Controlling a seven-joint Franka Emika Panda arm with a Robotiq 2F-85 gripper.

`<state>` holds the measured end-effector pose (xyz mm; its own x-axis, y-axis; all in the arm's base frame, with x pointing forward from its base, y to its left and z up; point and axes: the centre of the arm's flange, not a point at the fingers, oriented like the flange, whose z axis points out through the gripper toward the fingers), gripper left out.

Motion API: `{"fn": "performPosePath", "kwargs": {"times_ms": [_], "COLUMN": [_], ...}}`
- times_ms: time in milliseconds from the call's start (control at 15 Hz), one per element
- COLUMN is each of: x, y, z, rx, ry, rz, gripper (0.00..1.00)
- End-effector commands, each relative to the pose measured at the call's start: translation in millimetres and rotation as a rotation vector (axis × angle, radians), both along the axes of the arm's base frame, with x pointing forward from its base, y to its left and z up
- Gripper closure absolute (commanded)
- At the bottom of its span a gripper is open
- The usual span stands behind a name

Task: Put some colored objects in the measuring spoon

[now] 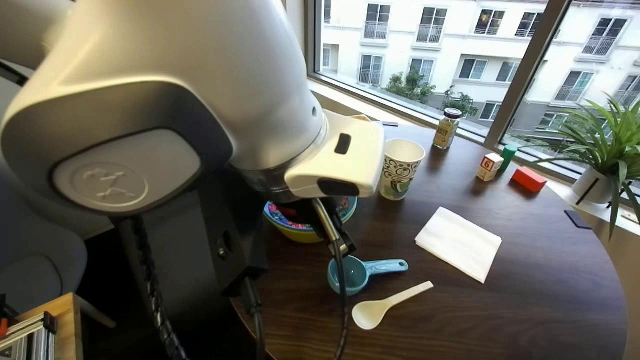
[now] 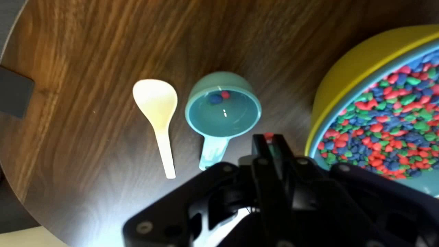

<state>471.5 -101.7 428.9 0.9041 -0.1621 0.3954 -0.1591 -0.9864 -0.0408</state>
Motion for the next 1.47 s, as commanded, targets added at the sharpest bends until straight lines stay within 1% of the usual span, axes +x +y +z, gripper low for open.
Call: {"fn": "performPosePath", "kwargs": {"times_ms": [0,200,667,1000,1200,1267,1333,1400], "x": [-13.6,-15.0,-6.2,0.8,4.7,5.3,5.7,5.8], "y": [-10.6,-17.8,-24.7,-23.2,-19.7,-18.9,-18.3,-18.2], "z": [-13.2,-17.5,-23.8,-30.0,-33.7,-34.5,-35.4,-35.9], "rx": [0.001,-0.001,-0.007,-0.013,-0.016,-0.017,-0.017,-0.017], "ry": [0.026,0.032,-0.007,-0.033,-0.034,-0.034,-0.034,-0.03], "rz": [-0.034,-0.045,-0.051,-0.046,-0.039,-0.037,-0.036,-0.039], "gripper": [0.98,0.98,0.98,0.98,0.98,0.95,0.72,0.67]}}
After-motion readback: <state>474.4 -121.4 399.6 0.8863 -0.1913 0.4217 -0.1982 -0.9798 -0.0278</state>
